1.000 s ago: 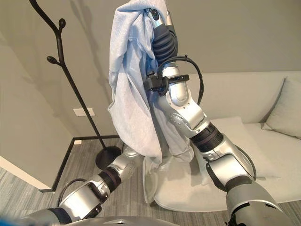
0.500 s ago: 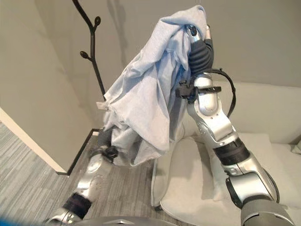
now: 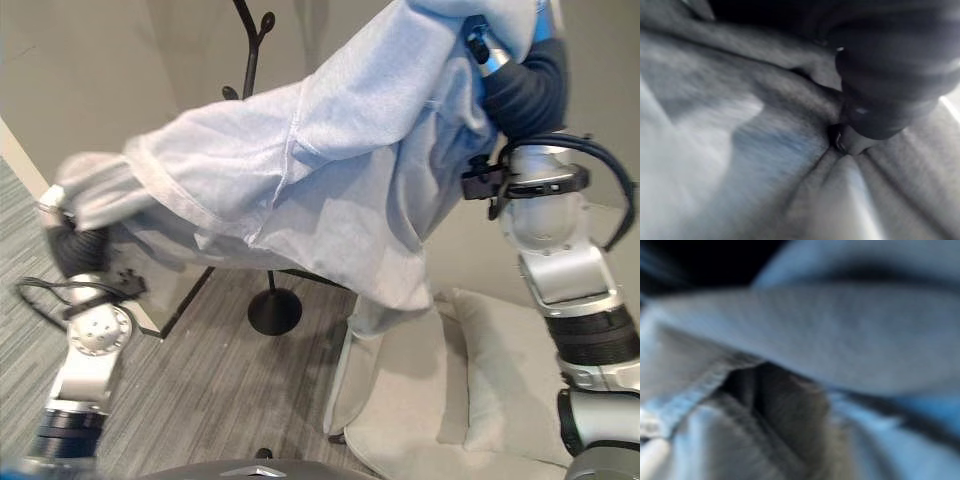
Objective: Hang the clothes on the sofa on the clothes rack.
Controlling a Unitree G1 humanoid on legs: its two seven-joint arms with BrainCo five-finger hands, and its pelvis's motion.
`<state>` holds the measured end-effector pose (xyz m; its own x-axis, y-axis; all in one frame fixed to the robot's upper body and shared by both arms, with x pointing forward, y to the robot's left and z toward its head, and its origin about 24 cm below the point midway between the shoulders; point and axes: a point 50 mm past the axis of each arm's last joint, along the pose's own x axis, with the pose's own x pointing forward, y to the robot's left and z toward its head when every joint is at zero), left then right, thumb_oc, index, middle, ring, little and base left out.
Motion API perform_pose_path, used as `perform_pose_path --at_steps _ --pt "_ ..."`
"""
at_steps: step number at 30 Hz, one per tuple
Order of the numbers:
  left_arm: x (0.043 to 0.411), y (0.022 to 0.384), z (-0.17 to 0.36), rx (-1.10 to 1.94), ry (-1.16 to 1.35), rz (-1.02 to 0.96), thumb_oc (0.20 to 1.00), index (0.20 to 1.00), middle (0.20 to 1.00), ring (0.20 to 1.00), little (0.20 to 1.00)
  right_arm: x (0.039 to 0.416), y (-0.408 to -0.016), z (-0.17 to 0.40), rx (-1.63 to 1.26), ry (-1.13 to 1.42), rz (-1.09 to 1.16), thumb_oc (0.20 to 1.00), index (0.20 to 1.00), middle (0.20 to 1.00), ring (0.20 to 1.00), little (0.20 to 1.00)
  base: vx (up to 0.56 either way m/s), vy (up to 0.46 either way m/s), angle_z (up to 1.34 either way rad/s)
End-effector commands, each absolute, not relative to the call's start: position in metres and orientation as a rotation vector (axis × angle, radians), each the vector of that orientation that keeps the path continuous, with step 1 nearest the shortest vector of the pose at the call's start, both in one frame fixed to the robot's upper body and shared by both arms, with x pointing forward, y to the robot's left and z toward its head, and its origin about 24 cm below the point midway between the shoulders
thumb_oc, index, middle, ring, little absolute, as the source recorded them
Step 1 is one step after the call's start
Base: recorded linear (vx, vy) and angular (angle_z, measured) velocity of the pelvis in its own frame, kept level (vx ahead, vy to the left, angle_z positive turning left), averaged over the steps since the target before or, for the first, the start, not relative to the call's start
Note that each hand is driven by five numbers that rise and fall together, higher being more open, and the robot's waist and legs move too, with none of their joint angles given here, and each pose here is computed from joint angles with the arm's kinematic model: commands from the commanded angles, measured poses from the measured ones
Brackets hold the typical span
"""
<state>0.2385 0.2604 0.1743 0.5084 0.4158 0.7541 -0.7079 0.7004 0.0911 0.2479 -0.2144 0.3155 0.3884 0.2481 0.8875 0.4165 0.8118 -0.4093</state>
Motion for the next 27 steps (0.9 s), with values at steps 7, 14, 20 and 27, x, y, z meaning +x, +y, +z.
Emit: perform_pose_path --at_steps 7,14,20,27 --pt "0.257 0.236 0.252 0.562 -1.173 0.725 0.2 0.2 0.2 0.2 0.2 0.237 -0.208 0.335 -0.745 -1.379 -0.272 0.2 0.2 0.2 0.2 0.2 0.01 0.017 0.21" --pt "0.273 0.227 0.261 0.615 -1.186 0.706 0.2 0.2 0.2 0.2 0.2 0.242 -0.213 0.331 -0.857 -1.385 -0.453 0.2 0.2 0.2 0.2 0.2 0.19 0.198 -0.02" --pt "0.27 0.232 0.241 0.695 -1.139 0.713 0.2 0.2 0.2 0.2 0.2 0.231 -0.226 0.302 -0.948 -1.327 -0.655 0.2 0.2 0.2 0.2 0.2 0.32 0.428 -0.29" --pt "0.275 0.232 0.254 0.782 -1.198 0.712 0.2 0.2 0.2 0.2 0.2 0.242 -0.219 0.31 -0.969 -1.355 -0.747 0.2 0.2 0.2 0.2 0.2 0.14 0.332 -0.29"
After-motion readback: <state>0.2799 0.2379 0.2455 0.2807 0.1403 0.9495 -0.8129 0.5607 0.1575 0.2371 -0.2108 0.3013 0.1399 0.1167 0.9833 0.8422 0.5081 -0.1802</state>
